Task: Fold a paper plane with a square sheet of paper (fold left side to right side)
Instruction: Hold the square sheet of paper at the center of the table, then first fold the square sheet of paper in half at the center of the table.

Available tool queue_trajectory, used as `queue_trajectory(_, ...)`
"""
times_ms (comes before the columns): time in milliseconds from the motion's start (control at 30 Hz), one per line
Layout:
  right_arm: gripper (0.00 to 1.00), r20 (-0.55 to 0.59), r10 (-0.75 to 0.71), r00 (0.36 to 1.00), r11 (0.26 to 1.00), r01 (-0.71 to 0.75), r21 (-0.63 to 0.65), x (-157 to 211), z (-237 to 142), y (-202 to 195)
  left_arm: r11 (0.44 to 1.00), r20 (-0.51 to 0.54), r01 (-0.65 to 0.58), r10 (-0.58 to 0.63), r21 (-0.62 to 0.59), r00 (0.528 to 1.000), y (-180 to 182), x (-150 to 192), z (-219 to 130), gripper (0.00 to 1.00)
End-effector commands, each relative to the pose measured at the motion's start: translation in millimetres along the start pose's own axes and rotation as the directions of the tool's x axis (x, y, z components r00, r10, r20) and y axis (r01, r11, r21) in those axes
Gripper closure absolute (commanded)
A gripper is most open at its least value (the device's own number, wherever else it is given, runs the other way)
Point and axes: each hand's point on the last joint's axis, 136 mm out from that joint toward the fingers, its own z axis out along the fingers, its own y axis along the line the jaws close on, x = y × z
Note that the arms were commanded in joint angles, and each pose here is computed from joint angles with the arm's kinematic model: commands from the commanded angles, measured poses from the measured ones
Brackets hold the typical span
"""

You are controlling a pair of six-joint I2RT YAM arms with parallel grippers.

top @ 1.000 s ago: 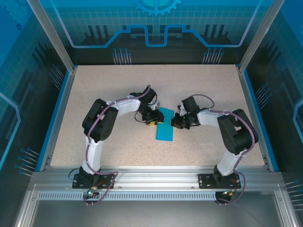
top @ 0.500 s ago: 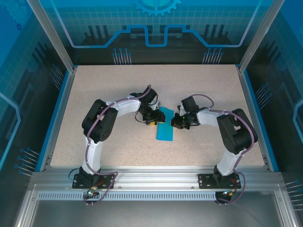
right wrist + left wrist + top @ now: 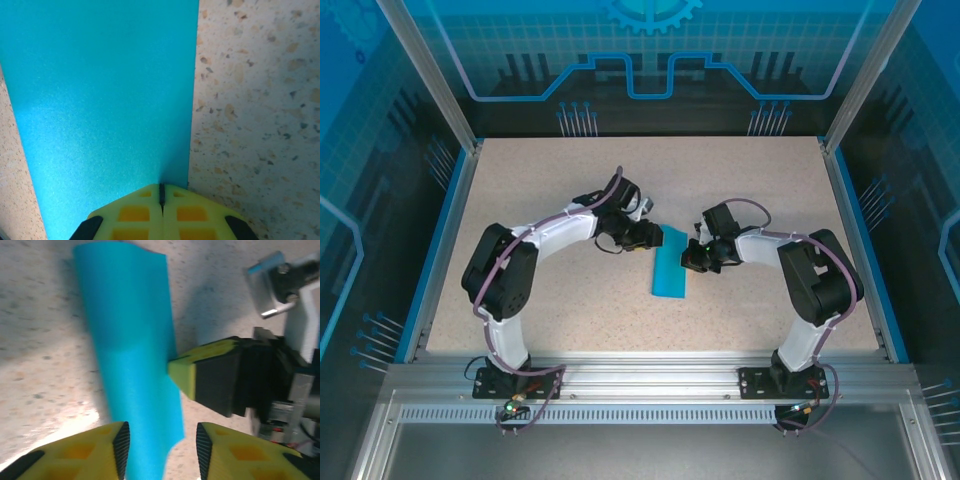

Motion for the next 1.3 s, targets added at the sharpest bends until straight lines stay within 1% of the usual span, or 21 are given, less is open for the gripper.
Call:
queue_trajectory(0, 0.97, -0.084, 0.031, 0.996, 0.993, -0.021, 0.117, 25, 12, -27, 0.989, -0.094, -0.016, 0.03, 0.145, 0.995, -21, 15, 20, 0.63)
queue_trajectory(133, 0.97, -0.093, 0.032, 0.995, 0.992, -0.02, 0.127, 28, 13, -29, 0.984, -0.146, -0.006, 0.032, 0.177, 0.989, -24, 21, 35, 0.66)
queue_trajectory(233, 0.97, -0.099, 0.032, 0.995, 0.991, -0.019, 0.131, 29, 14, -30, 0.987, -0.168, 0.012, 0.015, 0.159, 0.986, -15, 24, 45, 0.67)
queue_trajectory(367, 0.97, -0.109, 0.035, 0.993, 0.989, -0.019, 0.144, 32, 15, -33, 0.995, -0.181, 0.028, -0.011, 0.093, 0.983, 3, 27, 55, 0.7)
queue_trajectory(400, 0.97, -0.091, 0.022, 0.996, 0.991, -0.01, 0.131, 23, 13, -25, 0.997, -0.18, 0.03, -0.017, 0.068, 0.984, 9, 28, 56, 0.7)
queue_trajectory(467, 0.97, -0.092, 0.02, 0.996, 0.991, -0.007, 0.136, 23, 13, -26, 0.999, -0.182, 0.033, -0.028, 0.026, 0.983, 19, 29, 59, 0.71)
queue_trajectory(900, 0.97, -0.119, 0.02, 0.993, 0.983, 0.002, 0.181, 29, 13, -35, 0.996, -0.181, 0.074, -0.08, -0.043, 0.98, 51, 35, 63, 0.74)
queue_trajectory(1267, 0.98, -0.131, 0.028, 0.991, 0.978, 0.0, 0.209, 32, 12, -43, 0.991, -0.178, 0.115, -0.126, -0.073, 0.976, 73, 45, 55, 0.78)
